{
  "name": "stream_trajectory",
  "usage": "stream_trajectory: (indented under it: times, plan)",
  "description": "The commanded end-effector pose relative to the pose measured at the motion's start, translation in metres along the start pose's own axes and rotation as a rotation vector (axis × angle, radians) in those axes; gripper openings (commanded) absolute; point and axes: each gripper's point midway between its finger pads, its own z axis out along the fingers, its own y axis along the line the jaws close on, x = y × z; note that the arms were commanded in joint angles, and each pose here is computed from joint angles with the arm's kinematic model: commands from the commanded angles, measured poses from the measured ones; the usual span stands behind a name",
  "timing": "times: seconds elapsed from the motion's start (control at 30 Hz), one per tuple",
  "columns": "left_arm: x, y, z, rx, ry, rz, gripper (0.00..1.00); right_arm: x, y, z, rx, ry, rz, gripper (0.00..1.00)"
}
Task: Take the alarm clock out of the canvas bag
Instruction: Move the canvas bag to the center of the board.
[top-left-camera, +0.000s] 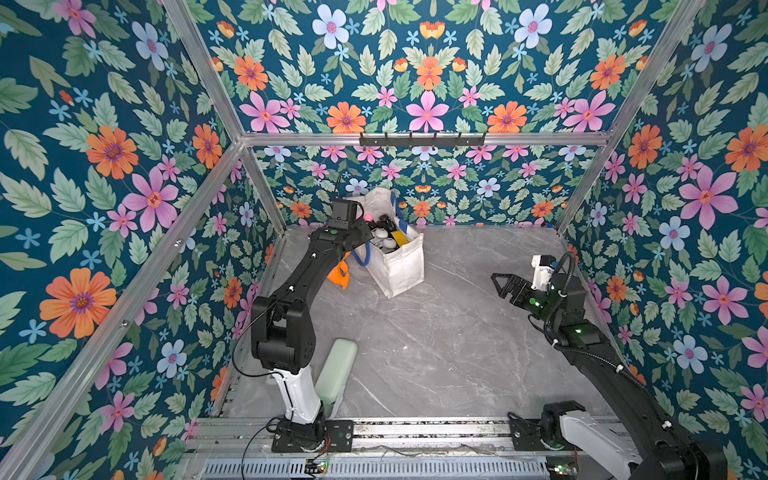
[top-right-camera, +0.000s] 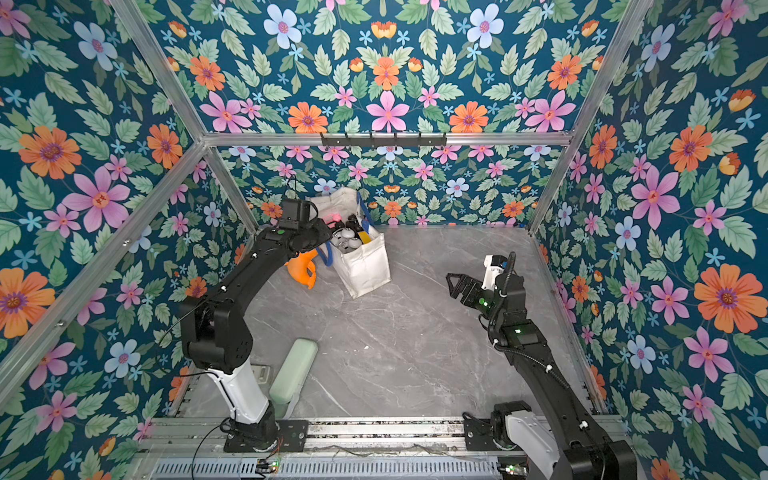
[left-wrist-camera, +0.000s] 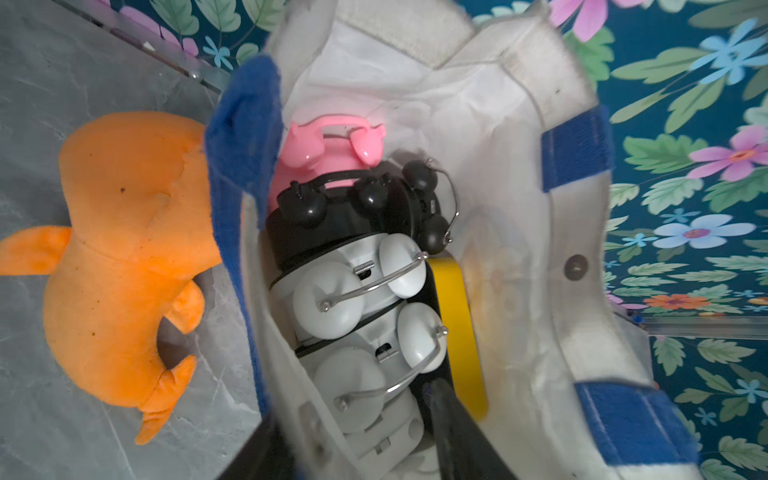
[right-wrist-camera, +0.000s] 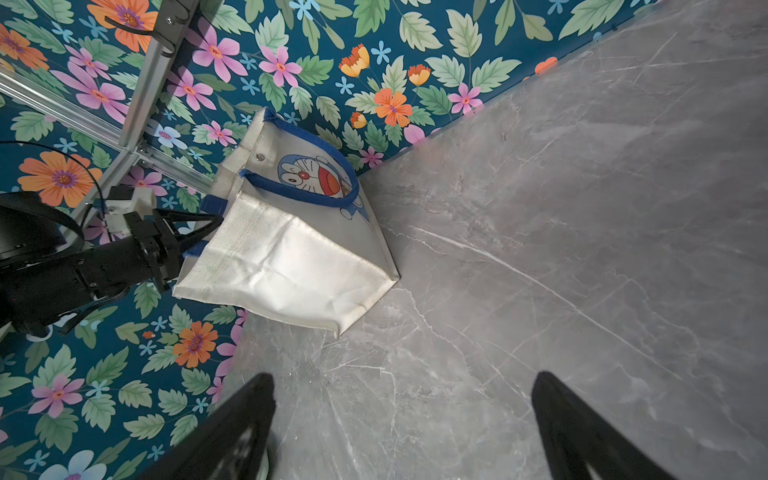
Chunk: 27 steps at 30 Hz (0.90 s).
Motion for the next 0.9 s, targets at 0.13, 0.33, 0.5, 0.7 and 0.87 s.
stream_trajectory:
  times: [0.13, 0.33, 0.5, 0.7, 0.87]
  plan:
    - [0.012, -0.015, -0.008, 0.034, 0.04, 0.054, 0.06, -0.005, 0.005, -0.002, -0.01, -0.017, -0.019, 0.97]
    - [0.036, -0.047, -0.023, 0.135, 0.093, 0.088, 0.0, -0.008, 0.011, -0.007, -0.029, -0.03, -0.022, 0.97]
    - [0.058, -0.079, -0.043, 0.23, 0.134, 0.122, 0.0, -0.01, 0.015, -0.011, -0.034, -0.03, -0.023, 0.97]
    - [0.091, -0.102, -0.066, 0.319, 0.209, 0.161, 0.0, -0.01, 0.024, -0.021, -0.045, -0.011, -0.03, 0.97]
    - [0.137, -0.127, -0.089, 0.407, 0.318, 0.264, 0.0, -0.011, 0.04, -0.036, -0.069, 0.03, -0.063, 0.97]
